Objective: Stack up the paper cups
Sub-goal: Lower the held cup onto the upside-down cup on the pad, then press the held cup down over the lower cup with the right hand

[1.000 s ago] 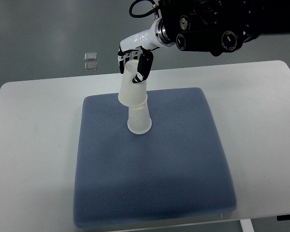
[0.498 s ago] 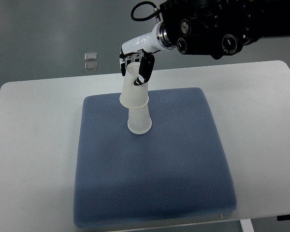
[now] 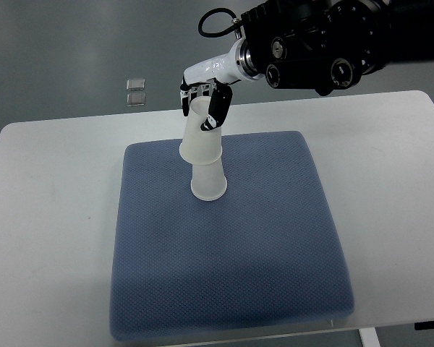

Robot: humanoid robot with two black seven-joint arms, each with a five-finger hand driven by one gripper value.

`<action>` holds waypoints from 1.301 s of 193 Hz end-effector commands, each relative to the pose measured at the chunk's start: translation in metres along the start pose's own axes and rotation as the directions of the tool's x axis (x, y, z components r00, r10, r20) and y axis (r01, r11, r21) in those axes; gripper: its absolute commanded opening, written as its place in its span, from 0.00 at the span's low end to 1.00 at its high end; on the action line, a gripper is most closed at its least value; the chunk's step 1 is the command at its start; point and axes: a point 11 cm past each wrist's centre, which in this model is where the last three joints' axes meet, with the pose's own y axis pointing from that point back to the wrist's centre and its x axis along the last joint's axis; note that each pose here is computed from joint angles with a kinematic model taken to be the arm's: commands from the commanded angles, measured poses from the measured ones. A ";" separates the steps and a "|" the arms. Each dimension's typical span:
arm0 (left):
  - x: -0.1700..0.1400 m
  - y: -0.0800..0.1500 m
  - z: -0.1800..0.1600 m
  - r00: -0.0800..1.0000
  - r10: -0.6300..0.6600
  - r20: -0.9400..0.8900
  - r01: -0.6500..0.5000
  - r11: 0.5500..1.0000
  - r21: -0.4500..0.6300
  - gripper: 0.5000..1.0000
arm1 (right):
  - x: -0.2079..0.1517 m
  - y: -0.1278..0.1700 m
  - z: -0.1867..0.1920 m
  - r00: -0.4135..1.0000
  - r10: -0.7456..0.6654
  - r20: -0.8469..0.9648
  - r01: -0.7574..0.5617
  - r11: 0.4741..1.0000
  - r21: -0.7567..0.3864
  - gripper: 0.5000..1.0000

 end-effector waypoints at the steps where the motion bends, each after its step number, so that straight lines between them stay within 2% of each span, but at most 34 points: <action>1: 0.000 0.000 0.000 1.000 0.000 0.000 0.000 1.000 0.000 1.00 | -0.001 0.000 0.000 1.000 0.000 0.003 0.000 1.000 0.000 0.28; 251: 0.000 0.000 -0.001 1.000 0.000 -0.002 0.000 1.000 0.002 1.00 | -0.026 -0.016 0.019 0.999 -0.005 0.042 0.006 1.000 -0.017 0.36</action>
